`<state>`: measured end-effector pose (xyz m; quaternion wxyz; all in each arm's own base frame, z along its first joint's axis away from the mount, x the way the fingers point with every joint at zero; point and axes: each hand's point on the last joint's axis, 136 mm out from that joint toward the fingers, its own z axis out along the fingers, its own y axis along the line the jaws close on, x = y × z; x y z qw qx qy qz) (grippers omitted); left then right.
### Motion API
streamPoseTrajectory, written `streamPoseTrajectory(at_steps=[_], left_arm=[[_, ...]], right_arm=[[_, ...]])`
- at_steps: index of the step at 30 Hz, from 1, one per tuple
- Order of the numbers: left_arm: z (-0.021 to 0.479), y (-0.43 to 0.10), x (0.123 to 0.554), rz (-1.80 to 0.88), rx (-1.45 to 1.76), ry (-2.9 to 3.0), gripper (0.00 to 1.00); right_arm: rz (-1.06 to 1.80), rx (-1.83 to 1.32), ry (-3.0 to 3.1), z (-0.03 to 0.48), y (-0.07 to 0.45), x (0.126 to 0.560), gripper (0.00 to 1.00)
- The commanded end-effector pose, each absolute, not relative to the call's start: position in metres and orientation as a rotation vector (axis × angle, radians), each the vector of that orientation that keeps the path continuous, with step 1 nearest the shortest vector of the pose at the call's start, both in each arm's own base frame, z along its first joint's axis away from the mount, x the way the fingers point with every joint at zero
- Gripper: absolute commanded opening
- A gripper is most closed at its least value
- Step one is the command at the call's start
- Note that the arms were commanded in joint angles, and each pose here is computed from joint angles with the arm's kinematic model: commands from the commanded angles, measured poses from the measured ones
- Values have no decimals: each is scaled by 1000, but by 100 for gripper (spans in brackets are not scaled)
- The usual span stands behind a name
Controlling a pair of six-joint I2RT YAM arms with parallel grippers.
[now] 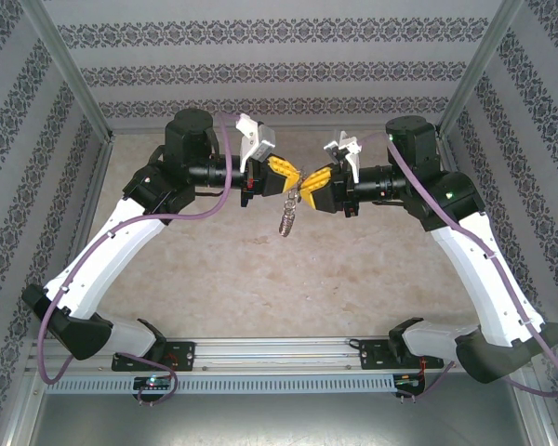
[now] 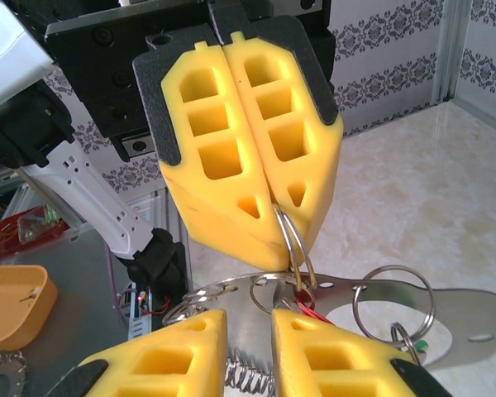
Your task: Put the keys on the keyring
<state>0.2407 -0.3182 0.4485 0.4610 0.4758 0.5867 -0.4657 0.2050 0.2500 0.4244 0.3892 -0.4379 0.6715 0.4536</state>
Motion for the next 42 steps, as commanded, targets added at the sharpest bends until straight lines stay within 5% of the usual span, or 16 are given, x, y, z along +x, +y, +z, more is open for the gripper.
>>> streamPoseTrajectory(at_steps=[1,16,26,33,42], left_arm=[[474,-312,228,-1155,1177,1331,0],[478,-309,228,-1159,1162,1321,0],[482,-307,230,-1167,1151,1311,0],[483,-307,229,-1178,1149,1308,0],[482,-308,228,-1201,1150,1310,0]], right_arm=[[1178,-1130,1677,426,256,206,21],[1156,-1137,1677,423,254,206,0],[1095,-1112,1683,422,244,207,0],[1112,-1109,1658,428,247,207,28],[1057,-1107,1654,428,252,216,31]])
